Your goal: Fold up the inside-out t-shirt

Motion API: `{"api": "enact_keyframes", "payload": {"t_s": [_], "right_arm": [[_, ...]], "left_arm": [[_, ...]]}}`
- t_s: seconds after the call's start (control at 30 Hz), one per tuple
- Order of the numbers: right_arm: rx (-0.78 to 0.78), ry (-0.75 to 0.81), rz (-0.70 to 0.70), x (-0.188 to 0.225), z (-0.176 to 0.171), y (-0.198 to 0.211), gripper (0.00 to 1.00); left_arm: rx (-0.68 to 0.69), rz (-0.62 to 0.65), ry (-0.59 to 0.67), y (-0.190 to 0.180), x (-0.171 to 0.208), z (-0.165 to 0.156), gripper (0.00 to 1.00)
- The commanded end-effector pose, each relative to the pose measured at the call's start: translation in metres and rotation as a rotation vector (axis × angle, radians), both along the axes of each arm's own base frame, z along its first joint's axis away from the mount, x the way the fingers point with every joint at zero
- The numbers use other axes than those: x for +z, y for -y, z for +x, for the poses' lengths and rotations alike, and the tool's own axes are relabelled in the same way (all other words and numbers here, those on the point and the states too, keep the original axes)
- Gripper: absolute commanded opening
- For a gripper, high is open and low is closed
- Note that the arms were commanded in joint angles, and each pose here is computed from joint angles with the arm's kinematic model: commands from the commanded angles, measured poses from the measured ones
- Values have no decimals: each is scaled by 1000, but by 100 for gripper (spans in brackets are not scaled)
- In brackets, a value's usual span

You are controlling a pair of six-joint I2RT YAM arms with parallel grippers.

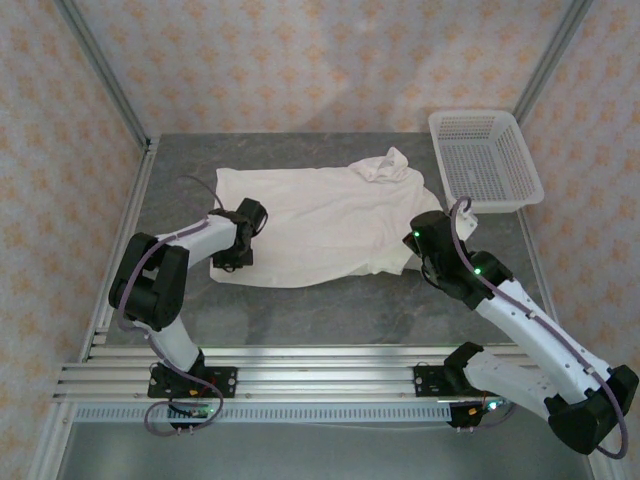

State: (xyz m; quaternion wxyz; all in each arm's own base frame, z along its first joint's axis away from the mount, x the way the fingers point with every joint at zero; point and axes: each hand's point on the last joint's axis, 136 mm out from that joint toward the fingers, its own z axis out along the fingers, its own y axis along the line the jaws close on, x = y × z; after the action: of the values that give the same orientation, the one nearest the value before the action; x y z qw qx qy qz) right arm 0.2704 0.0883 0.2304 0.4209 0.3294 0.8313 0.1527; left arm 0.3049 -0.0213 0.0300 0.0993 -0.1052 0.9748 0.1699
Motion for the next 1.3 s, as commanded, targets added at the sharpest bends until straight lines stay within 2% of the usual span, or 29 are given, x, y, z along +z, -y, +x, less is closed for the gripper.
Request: {"api": "enact_keyframes", "payload": {"t_s": [0.0, 0.13, 0.2, 0.27, 0.33, 0.47, 0.57, 0.63, 0.7, 0.87, 1.0, 1.13, 1.27], "right_arm": [[-21, 13, -13, 7, -2, 7, 0], [-20, 12, -13, 7, -1, 7, 0], [-22, 21, -16, 11, -1, 8, 0], [-24, 47, -27, 24, 1, 10, 0], [-21, 105, -56, 56, 3, 15, 0], [-71, 333, -144, 180, -6, 45, 0], [-116, 532, -79, 266, -31, 67, 0], [-104, 643, -4, 303, -48, 74, 0], [-59, 735, 50, 335, -65, 76, 0], [184, 933, 109, 407, -109, 59, 0], [218, 1026, 105, 443, -131, 66, 0], [222, 1068, 68, 466, -125, 61, 0], [247, 1094, 8, 486, -101, 40, 0]], "left_arm": [[25, 26, -5, -9, 8, -2, 12], [28, 29, 9, -10, 12, -2, 0], [33, 23, 42, -11, 22, -1, 0], [42, 3, 122, -11, 50, 2, 0], [57, -39, 273, -14, 100, 8, 0], [118, -223, 719, -34, 251, 9, 0], [101, -345, 1064, -41, 372, -13, 0], [60, -396, 1209, -37, 435, -34, 0], [29, -457, 1312, -31, 480, -54, 0], [38, -535, 1438, -30, 526, -95, 0], [27, -597, 1526, -28, 550, -120, 0], [32, -573, 1553, -32, 562, -121, 0], [20, -509, 1552, -35, 571, -103, 0]]}}
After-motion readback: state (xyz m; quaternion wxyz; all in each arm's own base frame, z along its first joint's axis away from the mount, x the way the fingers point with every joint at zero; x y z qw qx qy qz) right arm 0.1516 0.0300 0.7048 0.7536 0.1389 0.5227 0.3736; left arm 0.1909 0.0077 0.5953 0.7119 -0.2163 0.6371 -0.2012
